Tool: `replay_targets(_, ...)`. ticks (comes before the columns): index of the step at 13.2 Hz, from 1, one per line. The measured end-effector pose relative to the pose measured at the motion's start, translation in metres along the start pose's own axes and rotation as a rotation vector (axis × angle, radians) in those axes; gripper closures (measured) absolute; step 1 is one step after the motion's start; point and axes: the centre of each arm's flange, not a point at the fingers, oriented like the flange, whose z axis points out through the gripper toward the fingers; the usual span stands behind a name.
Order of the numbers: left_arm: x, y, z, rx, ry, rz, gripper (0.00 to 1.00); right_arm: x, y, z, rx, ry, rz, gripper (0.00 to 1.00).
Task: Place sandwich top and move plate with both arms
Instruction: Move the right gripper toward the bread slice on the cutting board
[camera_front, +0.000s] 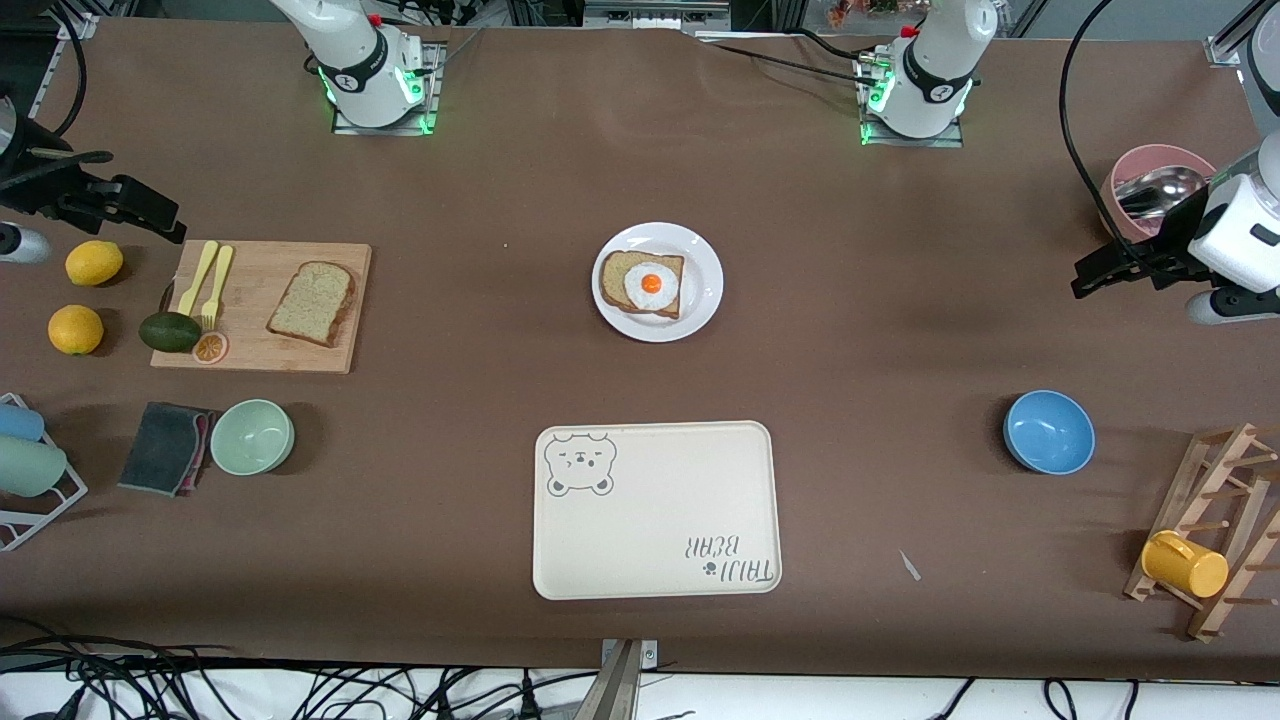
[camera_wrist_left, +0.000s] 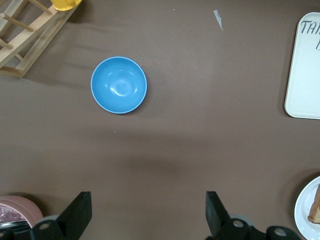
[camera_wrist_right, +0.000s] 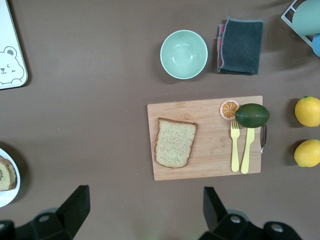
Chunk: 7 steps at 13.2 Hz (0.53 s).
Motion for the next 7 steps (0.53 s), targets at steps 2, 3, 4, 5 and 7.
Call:
replay_targets(2, 0.0002, 0.0001, -0.0001, 0.000, 0.002, 0.000, 0.00, 0.0000, 0.0000, 0.0000, 0.000, 0.000, 0.000, 0.00)
replay_targets(3, 0.0003, 0.0001, 0.0000, 0.000, 0.002, 0.000, 0.00, 0.0000, 0.0000, 0.0000, 0.000, 0.000, 0.000, 0.00)
replay_targets(4, 0.0004, 0.0001, 0.0003, 0.000, 0.001, 0.000, 0.00, 0.0000, -0.0002, 0.0000, 0.000, 0.000, 0.000, 0.00)
replay_targets(5, 0.0006, 0.0001, 0.0006, 0.000, 0.001, 0.000, 0.00, -0.0001, -0.0007, 0.0001, 0.000, 0.000, -0.001, 0.00)
replay_targets(7, 0.0010, 0.0002, 0.0010, 0.000, 0.001, 0.000, 0.00, 0.0000, -0.0070, 0.0000, 0.000, 0.004, -0.012, 0.00)
